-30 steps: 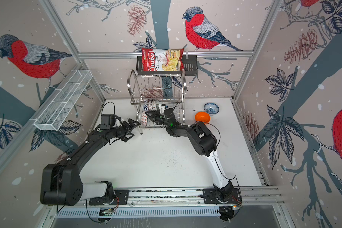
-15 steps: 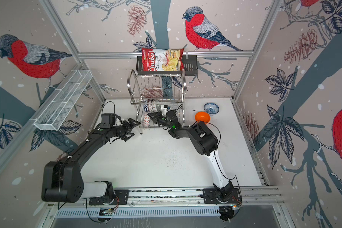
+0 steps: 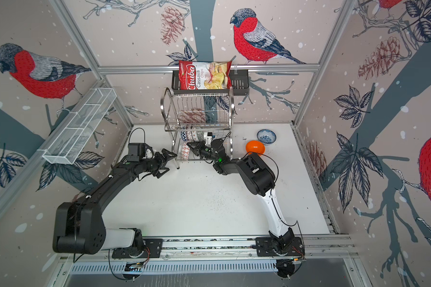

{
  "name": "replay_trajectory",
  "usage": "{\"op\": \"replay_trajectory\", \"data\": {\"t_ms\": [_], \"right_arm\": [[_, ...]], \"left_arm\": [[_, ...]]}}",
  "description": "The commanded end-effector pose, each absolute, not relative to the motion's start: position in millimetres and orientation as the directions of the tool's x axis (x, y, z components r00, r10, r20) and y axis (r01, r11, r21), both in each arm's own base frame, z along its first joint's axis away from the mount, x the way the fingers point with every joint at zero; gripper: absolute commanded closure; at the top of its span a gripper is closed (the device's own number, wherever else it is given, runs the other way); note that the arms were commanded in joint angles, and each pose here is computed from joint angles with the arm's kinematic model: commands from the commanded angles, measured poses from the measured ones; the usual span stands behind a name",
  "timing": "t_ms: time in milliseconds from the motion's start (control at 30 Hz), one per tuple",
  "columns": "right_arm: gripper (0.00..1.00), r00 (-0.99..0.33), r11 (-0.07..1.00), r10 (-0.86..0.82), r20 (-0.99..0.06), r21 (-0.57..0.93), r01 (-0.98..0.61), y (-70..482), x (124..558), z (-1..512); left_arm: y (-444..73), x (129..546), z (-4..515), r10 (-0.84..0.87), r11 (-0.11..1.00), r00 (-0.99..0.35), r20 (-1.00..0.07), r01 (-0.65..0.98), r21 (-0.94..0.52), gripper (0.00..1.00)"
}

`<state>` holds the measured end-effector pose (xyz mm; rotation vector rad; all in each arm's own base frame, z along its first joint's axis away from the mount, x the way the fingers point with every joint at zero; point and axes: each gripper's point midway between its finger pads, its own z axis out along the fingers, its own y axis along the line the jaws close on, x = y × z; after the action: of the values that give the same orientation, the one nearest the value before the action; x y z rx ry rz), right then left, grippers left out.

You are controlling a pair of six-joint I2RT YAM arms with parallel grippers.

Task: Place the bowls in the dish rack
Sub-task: 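Lower the blue-triangle bowl upright into the rack slot beside the stacked bowls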

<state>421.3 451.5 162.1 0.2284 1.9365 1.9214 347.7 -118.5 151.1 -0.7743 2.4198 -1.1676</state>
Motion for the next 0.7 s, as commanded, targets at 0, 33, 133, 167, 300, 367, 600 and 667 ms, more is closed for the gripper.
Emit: {"op": "replay_trajectory", "data": {"t_ms": [0, 33, 133, 167, 300, 367, 600, 667], "right_arm": [[1.00, -0.902, 0.061, 0.395, -0.172, 0.985, -0.161, 452, 424, 158], [1.00, -0.903, 0.065, 0.395, -0.171, 0.985, -0.159, 452, 424, 156], [0.99, -0.906, 0.084, 0.389, -0.168, 0.986, -0.147, 454, 424, 151], [0.99, -0.906, 0.095, 0.387, -0.169, 0.985, -0.144, 456, 423, 149], [0.97, -0.908, 0.131, 0.377, -0.182, 0.981, -0.142, 461, 424, 143], [0.97, -0.907, 0.141, 0.379, -0.182, 0.980, -0.138, 463, 424, 142], [0.97, -0.906, 0.187, 0.383, -0.181, 0.976, -0.116, 463, 424, 131], [0.96, -0.906, 0.207, 0.378, -0.193, 0.971, -0.121, 463, 424, 130]], "left_arm": [[-117, 350, 153, -0.613, 0.511, -0.786, -0.083, -0.314, -0.800, 0.03], [-116, 350, 153, -0.615, 0.511, -0.784, -0.087, -0.311, -0.801, 0.03], [-116, 350, 154, -0.616, 0.509, -0.783, -0.088, -0.310, -0.803, 0.03], [-116, 350, 154, -0.616, 0.510, -0.783, -0.088, -0.311, -0.802, 0.03], [-116, 348, 154, -0.617, 0.510, -0.782, -0.091, -0.310, -0.802, 0.03], [-115, 347, 155, -0.617, 0.513, -0.781, -0.096, -0.307, -0.801, 0.03], [-115, 343, 155, -0.619, 0.514, -0.780, -0.098, -0.307, -0.801, 0.03], [-115, 342, 154, -0.617, 0.514, -0.781, -0.096, -0.307, -0.801, 0.03]]}}
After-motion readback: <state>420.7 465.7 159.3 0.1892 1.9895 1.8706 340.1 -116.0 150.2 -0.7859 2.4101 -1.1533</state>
